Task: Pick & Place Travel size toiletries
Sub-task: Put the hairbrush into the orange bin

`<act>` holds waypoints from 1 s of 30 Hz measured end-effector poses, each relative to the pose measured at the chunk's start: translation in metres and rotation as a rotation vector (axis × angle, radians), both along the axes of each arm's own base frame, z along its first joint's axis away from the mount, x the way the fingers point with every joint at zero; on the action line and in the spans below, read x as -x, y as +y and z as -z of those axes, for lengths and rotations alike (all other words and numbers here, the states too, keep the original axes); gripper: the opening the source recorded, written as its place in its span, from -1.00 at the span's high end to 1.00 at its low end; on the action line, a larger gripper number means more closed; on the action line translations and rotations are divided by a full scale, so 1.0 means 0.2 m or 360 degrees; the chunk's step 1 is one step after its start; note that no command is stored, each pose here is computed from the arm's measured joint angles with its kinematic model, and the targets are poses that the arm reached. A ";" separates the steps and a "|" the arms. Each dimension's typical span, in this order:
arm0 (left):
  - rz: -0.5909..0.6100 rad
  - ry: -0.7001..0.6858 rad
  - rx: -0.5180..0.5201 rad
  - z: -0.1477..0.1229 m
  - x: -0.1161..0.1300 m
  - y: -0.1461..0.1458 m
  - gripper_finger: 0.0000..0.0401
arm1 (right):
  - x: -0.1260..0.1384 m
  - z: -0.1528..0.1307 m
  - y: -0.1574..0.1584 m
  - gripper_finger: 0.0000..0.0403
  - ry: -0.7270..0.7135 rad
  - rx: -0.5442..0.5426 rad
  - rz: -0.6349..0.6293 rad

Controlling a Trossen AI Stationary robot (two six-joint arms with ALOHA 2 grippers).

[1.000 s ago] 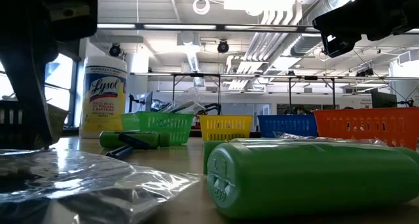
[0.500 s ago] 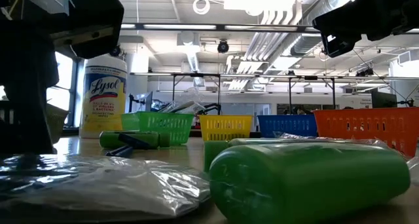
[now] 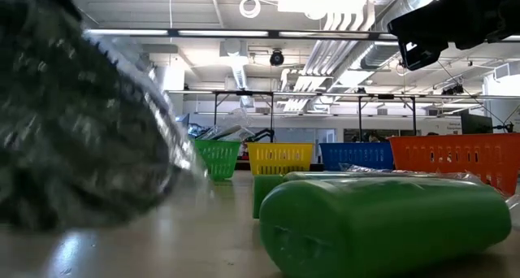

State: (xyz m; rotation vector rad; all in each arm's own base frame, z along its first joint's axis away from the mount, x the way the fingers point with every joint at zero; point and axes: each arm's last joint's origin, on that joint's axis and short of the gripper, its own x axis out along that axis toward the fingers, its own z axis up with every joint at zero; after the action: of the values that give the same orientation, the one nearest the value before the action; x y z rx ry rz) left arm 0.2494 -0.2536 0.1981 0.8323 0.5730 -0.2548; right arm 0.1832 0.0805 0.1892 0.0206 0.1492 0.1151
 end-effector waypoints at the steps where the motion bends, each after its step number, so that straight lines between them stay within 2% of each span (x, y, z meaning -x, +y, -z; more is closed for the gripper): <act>1: -0.0009 -0.0016 0.0005 -0.02 0.00 0.01 1.00 | 0.00 0.00 0.00 0.98 0.0000 0.0000 0.0000; 7: -0.0090 -0.0090 0.0008 -0.11 -0.01 0.07 1.00 | 0.00 -0.03 0.00 0.98 -0.0076 -0.0085 -0.0001; 12: -0.0146 -0.0160 -0.0064 -0.17 -0.03 0.14 1.00 | -0.01 -0.06 0.00 0.98 -0.0169 -0.0338 0.0017; 17: -0.0196 -0.0241 -0.0129 -0.26 -0.05 0.21 1.00 | -0.07 -0.03 -0.06 0.93 -0.0127 -0.0520 0.0099; 21: -0.0222 -0.0288 -0.0169 -0.33 -0.05 0.28 1.00 | -0.14 0.03 -0.11 0.71 -0.0080 -0.0693 0.0018; 25: -0.0271 -0.0348 -0.0242 -0.40 -0.05 0.34 1.00 | -0.20 0.06 -0.16 0.37 -0.0112 -0.0955 -0.0148; 30: -0.0337 -0.0401 -0.0249 -0.48 -0.05 0.43 1.00 | -0.30 0.07 -0.22 -0.06 -0.0157 -0.1204 -0.0191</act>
State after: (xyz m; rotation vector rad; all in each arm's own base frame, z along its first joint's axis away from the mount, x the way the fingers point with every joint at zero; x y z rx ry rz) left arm 0.2595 -0.1681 0.2939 0.9308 0.4433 0.0892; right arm 0.2427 0.0372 0.1749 0.7601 0.0011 0.2866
